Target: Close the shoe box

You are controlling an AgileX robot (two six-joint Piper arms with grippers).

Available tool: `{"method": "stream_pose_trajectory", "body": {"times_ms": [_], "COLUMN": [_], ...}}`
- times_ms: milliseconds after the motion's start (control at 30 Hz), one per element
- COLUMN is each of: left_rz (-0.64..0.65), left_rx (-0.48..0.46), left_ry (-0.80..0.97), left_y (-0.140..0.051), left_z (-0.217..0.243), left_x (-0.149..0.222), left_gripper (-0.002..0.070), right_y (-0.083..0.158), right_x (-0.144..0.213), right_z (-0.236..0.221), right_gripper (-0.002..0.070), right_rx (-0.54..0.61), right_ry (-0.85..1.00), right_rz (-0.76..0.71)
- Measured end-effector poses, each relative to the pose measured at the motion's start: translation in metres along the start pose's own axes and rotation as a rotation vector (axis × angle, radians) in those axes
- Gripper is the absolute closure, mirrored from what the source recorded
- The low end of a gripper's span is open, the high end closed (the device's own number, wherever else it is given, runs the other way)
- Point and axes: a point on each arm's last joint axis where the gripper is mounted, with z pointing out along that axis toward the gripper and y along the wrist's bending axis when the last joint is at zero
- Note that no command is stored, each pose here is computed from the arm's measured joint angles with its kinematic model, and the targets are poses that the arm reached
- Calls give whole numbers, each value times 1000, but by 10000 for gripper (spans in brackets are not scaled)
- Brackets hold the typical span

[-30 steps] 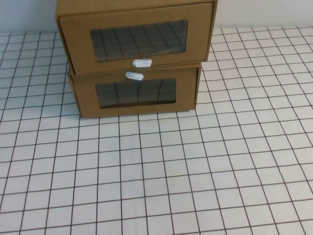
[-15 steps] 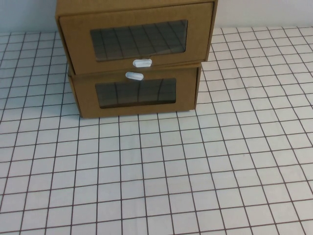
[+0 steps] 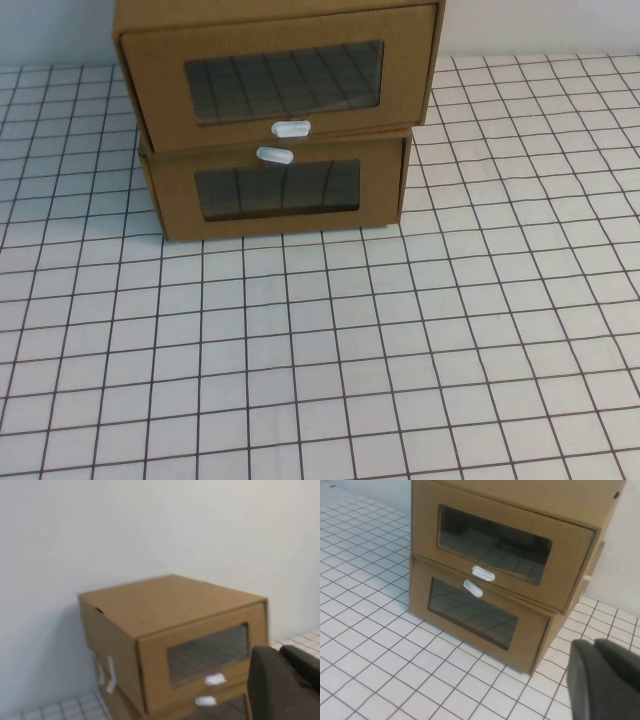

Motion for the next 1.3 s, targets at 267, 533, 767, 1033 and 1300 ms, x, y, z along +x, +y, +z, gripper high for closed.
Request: {"method": "stream_pose_trajectory", "body": {"times_ms": [267, 533, 767, 1033, 1300], "left_rz": [60, -28, -113, -121, -120], "left_rx": [-169, -195, -194, -171, -170], "left_ry": [-12, 149, 310, 423, 429], "left_y": [14, 14, 11, 8, 8], "left_z": [13, 21, 24, 21, 21], "left_x": [65, 148, 208, 223, 224], "left_gripper": [679, 679, 679, 679, 679], "right_y": [0, 0, 0, 0, 0], "right_x": [0, 0, 0, 0, 0], "right_z": [0, 0, 0, 0, 0], "right_gripper": [689, 689, 689, 689, 689], "right_rx": [0, 0, 0, 0, 0], "right_ry": [0, 0, 2, 4, 4], "right_rz": [0, 0, 0, 0, 0]}}
